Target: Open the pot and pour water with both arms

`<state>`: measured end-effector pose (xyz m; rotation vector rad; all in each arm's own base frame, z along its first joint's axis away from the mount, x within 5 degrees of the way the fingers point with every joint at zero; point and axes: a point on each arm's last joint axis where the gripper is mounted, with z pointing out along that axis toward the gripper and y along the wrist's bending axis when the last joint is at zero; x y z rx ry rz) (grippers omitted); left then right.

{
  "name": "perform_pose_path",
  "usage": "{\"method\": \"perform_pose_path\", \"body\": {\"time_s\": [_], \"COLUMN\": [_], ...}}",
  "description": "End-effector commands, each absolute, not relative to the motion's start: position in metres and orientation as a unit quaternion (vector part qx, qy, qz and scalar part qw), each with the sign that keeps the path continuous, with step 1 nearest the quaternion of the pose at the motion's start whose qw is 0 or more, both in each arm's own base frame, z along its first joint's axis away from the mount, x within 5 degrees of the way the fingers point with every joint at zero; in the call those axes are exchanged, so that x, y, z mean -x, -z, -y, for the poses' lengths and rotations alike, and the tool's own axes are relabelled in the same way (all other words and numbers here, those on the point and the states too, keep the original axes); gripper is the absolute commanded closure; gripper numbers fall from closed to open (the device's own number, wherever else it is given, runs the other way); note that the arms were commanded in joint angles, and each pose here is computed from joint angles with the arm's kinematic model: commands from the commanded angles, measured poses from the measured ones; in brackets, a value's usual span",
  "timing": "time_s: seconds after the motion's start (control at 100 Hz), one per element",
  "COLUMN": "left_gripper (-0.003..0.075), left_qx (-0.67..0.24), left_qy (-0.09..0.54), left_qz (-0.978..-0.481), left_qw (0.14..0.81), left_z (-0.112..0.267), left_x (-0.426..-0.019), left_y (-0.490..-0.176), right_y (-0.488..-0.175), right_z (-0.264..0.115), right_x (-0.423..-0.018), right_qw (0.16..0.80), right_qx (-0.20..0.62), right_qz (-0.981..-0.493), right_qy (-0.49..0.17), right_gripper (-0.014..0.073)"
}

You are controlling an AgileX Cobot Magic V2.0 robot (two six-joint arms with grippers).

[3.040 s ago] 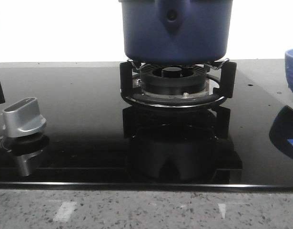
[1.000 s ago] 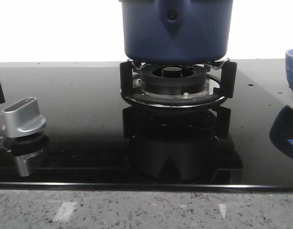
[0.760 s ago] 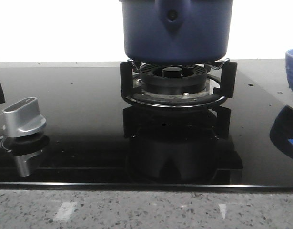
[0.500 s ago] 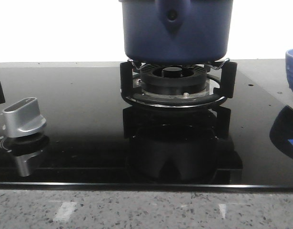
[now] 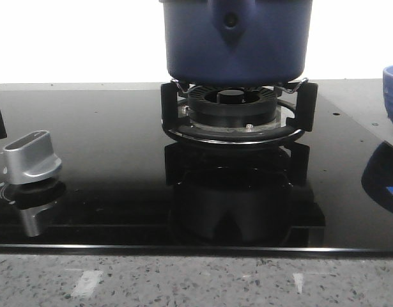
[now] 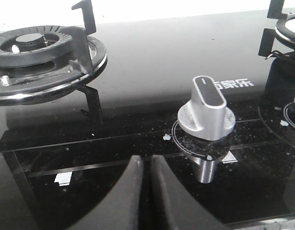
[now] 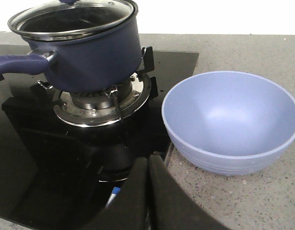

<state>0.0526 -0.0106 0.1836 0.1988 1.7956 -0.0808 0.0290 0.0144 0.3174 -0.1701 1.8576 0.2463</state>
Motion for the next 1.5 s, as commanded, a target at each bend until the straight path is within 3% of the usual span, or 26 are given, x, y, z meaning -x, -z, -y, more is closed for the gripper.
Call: {"method": "perform_pose_path", "body": {"time_s": [0.0, 0.8, 0.98, 1.12, 1.28, 1.49], "left_gripper": [0.074, 0.074, 0.074, 0.074, 0.074, 0.074], "left_qx": [-0.076, -0.076, -0.076, -0.076, -0.076, -0.076], "left_qy": [0.042, 0.042, 0.042, 0.042, 0.042, 0.041], "left_qz": [-0.77, -0.77, -0.77, -0.77, -0.77, -0.77], "left_qw": [0.632, 0.632, 0.632, 0.632, 0.632, 0.632], "left_z": [0.01, 0.01, 0.01, 0.01, 0.01, 0.01], "left_x": [-0.053, -0.053, -0.053, -0.053, -0.053, -0.053], "left_y": [-0.178, -0.178, -0.178, -0.178, -0.178, -0.178], "right_y": [-0.33, -0.329, -0.318, -0.292, -0.241, -0.187], "right_z": [-0.014, -0.014, -0.005, -0.002, 0.001, 0.003], "right_x": [-0.031, -0.031, -0.041, -0.049, -0.052, -0.055], "right_qw": [0.623, 0.622, 0.646, 0.683, 0.7, 0.67], "right_qx": [0.072, 0.072, 0.055, 0.019, -0.006, -0.015], "right_qz": [-0.772, -0.773, -0.761, -0.731, -0.714, -0.742], "right_qy": [-0.102, -0.102, -0.037, -0.011, 0.013, 0.017], "right_gripper": [0.0664, 0.0664, 0.0664, 0.0664, 0.0664, 0.0664]}}
